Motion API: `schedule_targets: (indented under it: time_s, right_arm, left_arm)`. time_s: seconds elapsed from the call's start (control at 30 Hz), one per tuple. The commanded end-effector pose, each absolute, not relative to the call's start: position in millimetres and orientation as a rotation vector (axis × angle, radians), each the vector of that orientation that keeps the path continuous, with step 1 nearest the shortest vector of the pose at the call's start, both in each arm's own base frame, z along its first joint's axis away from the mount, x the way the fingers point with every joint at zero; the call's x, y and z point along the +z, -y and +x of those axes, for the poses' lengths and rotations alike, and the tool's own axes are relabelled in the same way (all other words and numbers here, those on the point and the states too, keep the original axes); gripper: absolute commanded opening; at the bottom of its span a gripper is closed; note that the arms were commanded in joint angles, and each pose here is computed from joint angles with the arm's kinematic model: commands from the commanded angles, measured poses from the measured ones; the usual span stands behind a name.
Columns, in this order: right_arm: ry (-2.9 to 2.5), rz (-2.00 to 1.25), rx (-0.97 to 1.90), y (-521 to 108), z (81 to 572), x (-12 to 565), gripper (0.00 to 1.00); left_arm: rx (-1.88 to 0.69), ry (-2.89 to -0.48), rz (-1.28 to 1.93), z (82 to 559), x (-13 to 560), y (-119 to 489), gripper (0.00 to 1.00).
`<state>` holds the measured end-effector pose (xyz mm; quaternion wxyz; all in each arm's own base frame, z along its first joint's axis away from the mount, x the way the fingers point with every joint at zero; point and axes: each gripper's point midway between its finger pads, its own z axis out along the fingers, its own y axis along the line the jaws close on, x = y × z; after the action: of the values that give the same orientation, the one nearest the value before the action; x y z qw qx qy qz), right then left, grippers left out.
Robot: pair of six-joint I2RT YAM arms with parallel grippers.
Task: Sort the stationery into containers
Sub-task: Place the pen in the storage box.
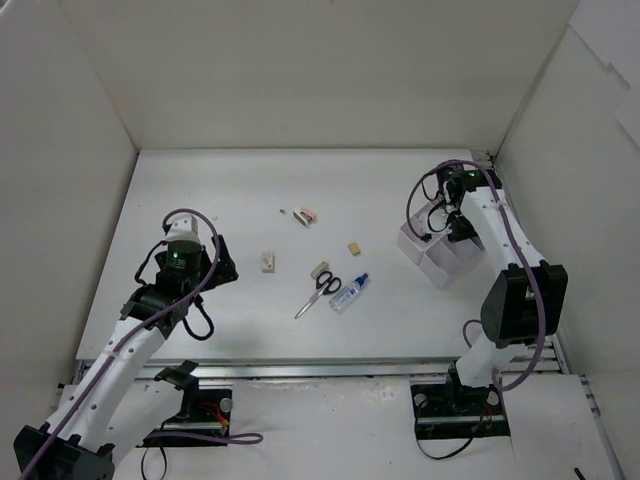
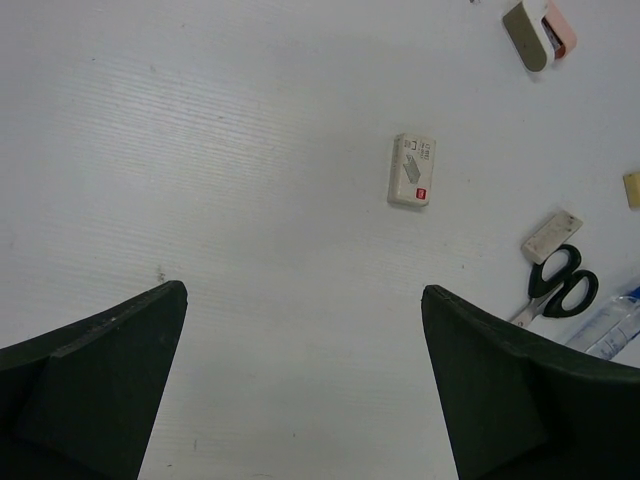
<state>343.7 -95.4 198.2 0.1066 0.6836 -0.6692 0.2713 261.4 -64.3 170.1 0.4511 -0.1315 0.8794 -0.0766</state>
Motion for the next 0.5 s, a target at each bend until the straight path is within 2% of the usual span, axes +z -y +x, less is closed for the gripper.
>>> schedule_targets:
  time_s: [0.0,0.1,0.47]
  right_arm:
    - [1.928,2.016,0.803,101.8,360.6,195.2,0.00]
    - [1.891,2.042,0.724,99.2,357.8,174.9,0.00]
    - [1.858,1.988,0.801,114.5,370.3,150.0,0.04]
  left_arm:
    - [-0.174,-2.106,-0.349,276.6,193.3,61.1,0.99]
    - [-0.160,-2.122,-0.349,277.8,190.1,60.6,0.99]
    - [-0.155,-2.116,-0.360,277.3,187.0,59.0,0.99]
